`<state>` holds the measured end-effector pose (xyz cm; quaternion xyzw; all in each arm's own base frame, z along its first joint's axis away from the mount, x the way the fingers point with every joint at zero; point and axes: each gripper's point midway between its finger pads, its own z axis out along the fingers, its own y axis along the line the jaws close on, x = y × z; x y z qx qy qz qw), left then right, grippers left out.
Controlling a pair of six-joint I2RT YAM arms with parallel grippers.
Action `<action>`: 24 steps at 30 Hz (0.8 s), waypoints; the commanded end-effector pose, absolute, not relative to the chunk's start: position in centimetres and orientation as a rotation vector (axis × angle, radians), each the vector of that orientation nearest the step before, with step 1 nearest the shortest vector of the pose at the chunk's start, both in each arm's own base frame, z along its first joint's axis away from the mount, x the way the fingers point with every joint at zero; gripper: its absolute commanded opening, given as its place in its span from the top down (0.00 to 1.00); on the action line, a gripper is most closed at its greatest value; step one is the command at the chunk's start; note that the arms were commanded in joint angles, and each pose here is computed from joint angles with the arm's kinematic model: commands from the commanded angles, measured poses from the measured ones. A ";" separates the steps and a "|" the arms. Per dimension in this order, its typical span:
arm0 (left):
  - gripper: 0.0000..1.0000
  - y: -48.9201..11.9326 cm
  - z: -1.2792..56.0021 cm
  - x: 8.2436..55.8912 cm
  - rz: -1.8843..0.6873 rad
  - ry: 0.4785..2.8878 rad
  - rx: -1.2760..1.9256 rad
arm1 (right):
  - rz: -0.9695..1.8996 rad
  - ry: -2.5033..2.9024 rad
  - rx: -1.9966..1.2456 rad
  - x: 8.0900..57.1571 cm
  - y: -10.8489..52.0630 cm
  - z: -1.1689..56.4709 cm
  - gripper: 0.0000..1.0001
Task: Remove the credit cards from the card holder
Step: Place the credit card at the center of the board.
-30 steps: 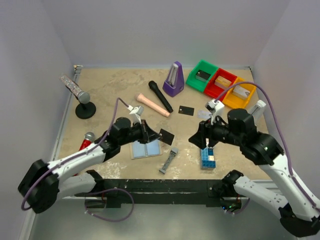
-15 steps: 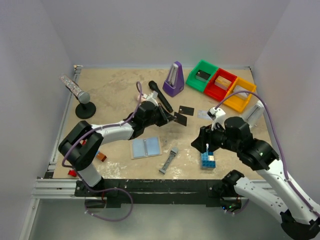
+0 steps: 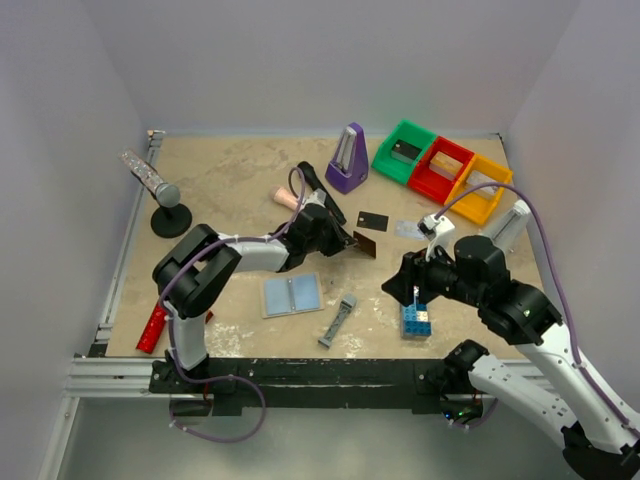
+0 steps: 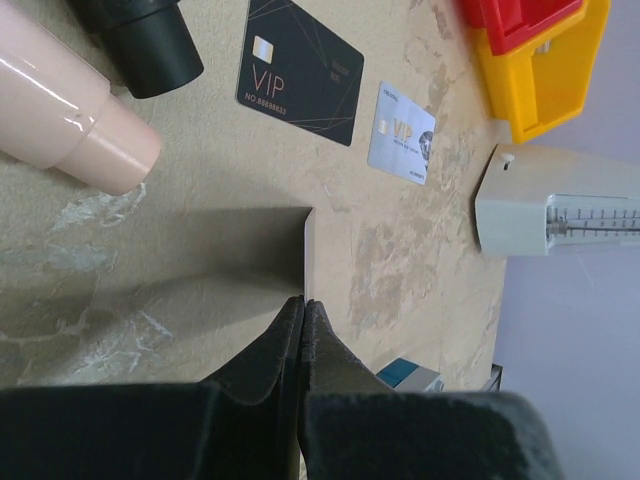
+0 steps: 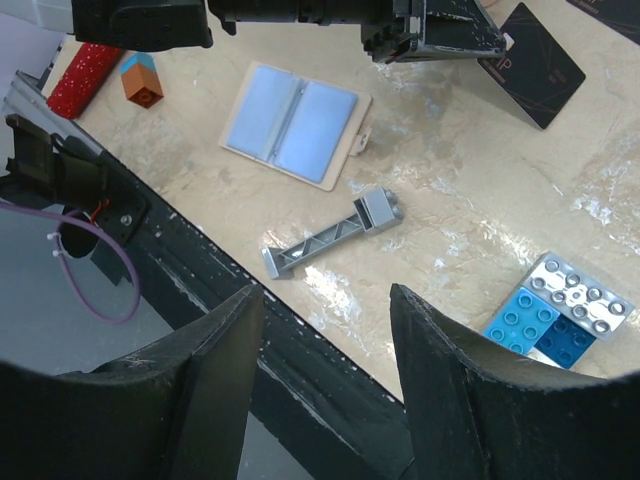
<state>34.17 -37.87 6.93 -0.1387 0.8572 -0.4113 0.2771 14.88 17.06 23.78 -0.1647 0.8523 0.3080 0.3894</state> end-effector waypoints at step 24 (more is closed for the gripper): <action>0.86 -39.7 5.5 35.9 -1.045 2.344 -0.401 | 0.794 2.168 -0.411 15.4 17.6 23.0 0.42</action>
